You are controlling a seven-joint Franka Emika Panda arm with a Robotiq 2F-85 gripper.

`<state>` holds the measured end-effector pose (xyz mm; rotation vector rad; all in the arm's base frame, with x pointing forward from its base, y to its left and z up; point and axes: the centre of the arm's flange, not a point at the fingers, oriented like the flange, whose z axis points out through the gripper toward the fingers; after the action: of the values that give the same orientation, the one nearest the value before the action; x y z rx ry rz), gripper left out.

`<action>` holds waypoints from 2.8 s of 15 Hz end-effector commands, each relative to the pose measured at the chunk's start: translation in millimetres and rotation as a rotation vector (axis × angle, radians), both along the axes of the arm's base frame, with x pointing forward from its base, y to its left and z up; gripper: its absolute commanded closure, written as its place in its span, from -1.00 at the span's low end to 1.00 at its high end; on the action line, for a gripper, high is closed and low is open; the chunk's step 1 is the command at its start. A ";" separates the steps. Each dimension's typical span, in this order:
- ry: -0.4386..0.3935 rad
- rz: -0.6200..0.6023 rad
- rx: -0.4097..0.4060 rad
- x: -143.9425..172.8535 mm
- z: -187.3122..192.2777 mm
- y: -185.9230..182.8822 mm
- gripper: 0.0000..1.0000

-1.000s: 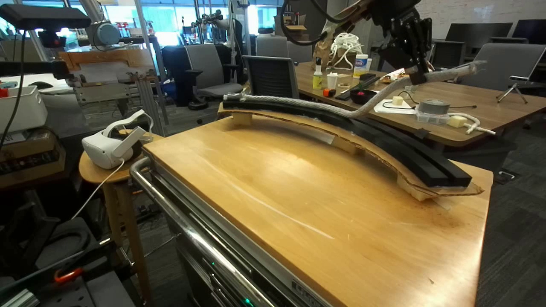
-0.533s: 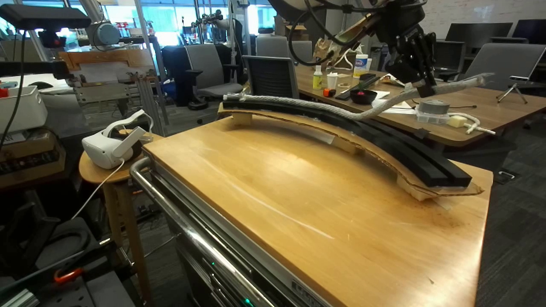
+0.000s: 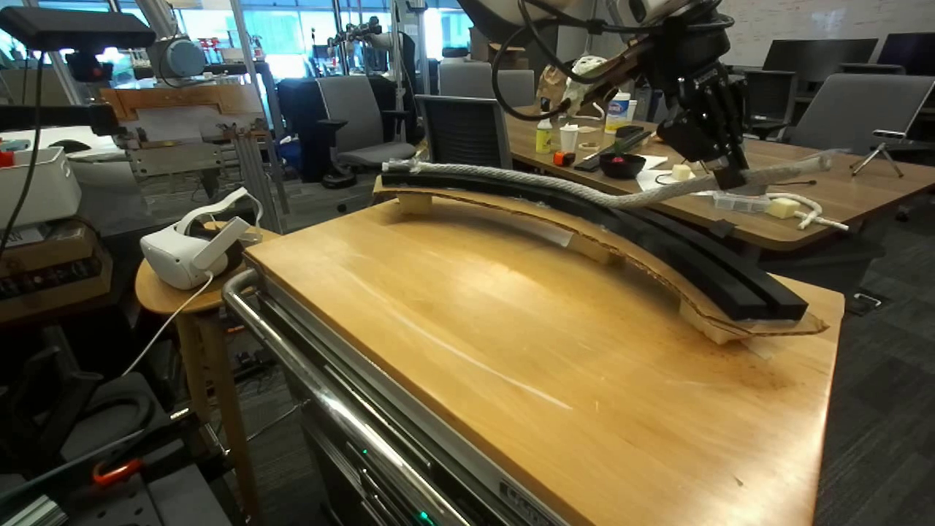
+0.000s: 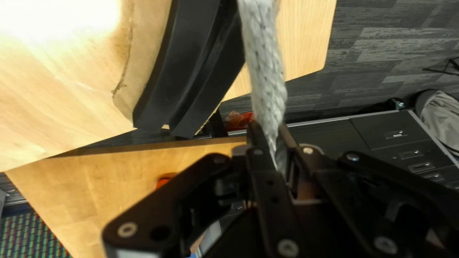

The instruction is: Put the rope along the center of the black object

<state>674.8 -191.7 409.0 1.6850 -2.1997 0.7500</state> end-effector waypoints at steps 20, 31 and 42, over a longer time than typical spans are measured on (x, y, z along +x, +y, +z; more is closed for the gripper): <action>-0.125 -0.031 -0.051 47.2 -14.3 5.8 0.94; -0.035 -0.089 -0.037 40.6 -21.2 -3.4 0.94; 0.102 -0.167 0.003 30.6 -26.0 -0.9 0.94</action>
<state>694.8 -197.0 374.8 1.4890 -2.2389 0.6488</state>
